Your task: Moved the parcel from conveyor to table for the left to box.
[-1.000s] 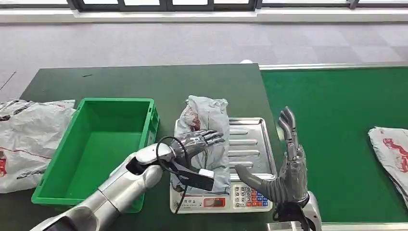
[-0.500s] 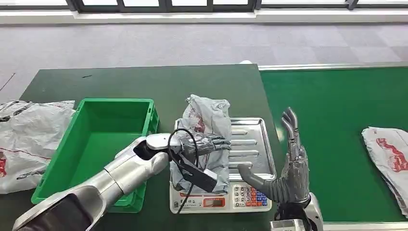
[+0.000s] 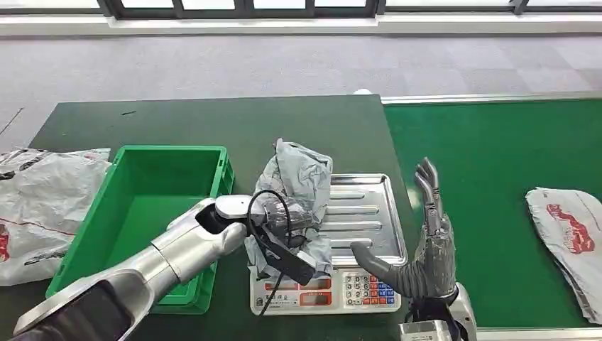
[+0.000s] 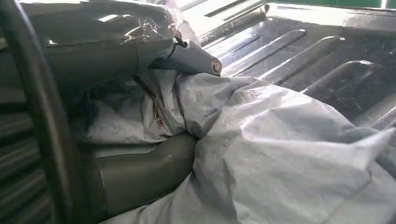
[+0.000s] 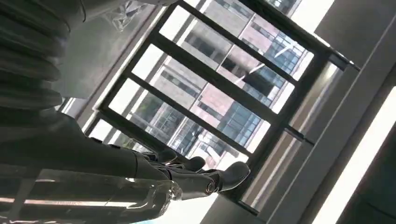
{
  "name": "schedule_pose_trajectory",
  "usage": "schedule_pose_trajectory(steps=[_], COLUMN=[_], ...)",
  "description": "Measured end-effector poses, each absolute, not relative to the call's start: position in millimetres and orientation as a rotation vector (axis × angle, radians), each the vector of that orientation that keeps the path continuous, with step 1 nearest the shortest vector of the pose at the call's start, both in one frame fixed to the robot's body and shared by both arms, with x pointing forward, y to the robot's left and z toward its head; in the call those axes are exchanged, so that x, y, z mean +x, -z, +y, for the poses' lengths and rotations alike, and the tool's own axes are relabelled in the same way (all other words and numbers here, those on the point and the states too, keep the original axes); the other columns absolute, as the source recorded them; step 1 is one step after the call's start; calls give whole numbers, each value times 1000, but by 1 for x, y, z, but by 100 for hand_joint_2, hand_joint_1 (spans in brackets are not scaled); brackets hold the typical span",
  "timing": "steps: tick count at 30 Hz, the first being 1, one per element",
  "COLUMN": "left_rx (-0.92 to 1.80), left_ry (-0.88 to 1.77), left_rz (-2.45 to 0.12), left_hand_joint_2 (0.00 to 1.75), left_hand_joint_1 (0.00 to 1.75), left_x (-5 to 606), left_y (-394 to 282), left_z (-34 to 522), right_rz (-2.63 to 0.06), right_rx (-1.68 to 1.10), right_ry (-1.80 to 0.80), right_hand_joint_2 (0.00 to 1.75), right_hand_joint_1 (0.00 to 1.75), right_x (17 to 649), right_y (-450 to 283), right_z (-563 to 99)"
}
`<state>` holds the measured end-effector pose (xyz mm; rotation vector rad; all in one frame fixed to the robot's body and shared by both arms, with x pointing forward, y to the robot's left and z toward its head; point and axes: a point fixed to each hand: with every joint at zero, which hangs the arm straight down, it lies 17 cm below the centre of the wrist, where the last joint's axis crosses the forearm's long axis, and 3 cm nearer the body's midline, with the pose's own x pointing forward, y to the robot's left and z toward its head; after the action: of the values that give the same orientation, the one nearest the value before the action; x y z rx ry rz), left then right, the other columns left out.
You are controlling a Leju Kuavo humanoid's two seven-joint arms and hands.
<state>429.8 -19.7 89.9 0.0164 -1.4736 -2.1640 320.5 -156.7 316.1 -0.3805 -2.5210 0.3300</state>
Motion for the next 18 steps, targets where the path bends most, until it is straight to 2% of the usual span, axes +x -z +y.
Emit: schedule_pose_trajectory(steps=[10, 12, 15, 18], left_rx=[43, 144, 479, 570], left_ry=[2191, 2165, 2030, 1926], left_rz=[-1462, -1512, -1666, -1732], left_hand_joint_2=[175, 175, 175, 175], left_hand_joint_1=[175, 175, 175, 175], left_x=[432, 443, 473, 482], left_y=[-87, -93, -113, -129], left_z=[-19, -19, -14, -1], right_rz=[-2507, -2507, -2501, -2494], right_rx=[-365, -371, -381, -372], right_ry=[-349, -359, -387, -393], right_hand_joint_2=[175, 175, 175, 175], right_hand_joint_1=[0, 0, 0, 0], right_x=[323, 320, 310, 301], right_y=[-314, -312, -307, -305], right_z=[-154, -153, -150, -150])
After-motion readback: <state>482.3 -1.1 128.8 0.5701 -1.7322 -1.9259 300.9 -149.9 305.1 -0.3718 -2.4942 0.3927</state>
